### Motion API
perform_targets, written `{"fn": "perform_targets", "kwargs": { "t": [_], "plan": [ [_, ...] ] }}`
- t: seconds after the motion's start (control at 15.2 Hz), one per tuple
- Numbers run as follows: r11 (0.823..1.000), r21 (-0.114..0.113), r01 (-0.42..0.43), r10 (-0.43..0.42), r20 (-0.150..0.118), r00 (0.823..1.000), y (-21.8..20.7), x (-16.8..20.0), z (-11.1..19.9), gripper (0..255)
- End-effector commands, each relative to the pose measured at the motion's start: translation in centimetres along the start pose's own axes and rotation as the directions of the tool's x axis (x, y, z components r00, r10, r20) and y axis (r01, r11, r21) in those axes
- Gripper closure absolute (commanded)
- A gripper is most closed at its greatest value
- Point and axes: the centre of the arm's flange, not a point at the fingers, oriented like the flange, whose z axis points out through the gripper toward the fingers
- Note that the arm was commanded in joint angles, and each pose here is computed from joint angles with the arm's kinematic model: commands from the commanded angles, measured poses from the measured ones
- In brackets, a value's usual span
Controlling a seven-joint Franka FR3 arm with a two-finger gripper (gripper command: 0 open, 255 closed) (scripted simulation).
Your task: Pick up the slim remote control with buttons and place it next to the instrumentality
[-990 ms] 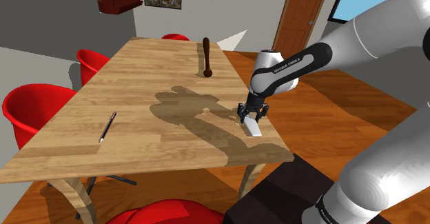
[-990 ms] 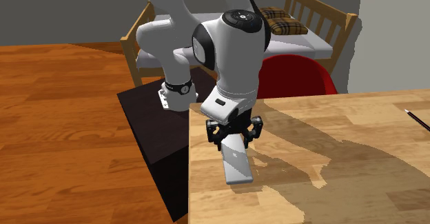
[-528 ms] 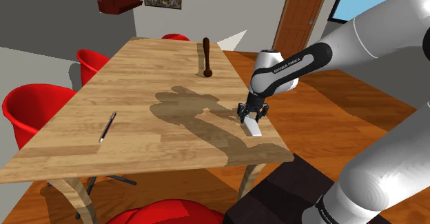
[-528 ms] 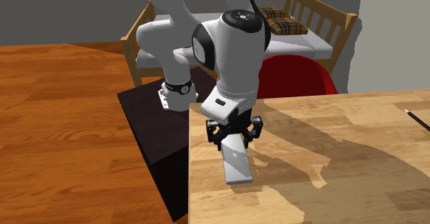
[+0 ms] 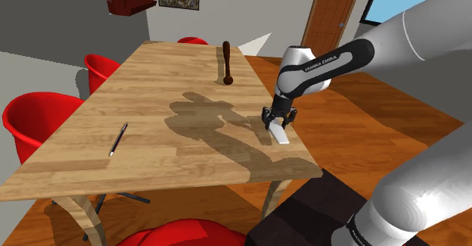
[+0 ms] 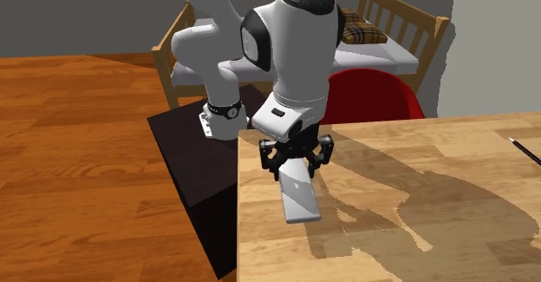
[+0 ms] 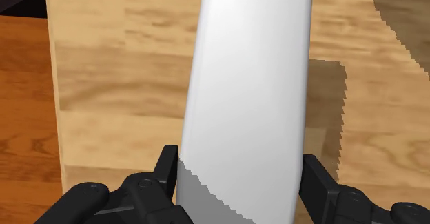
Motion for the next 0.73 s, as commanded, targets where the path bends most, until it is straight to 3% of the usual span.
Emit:
{"fn": "perform_targets", "kwargs": {
  "t": [0.0,0.66],
  "plan": [
    [1.0,0.0,0.0,0.0,0.0,1.0,0.1,0.1,-1.1,255],
    [1.0,0.0,0.0,0.0,0.0,1.0,-1.3,0.0,-5.4,255]
  ]
}}
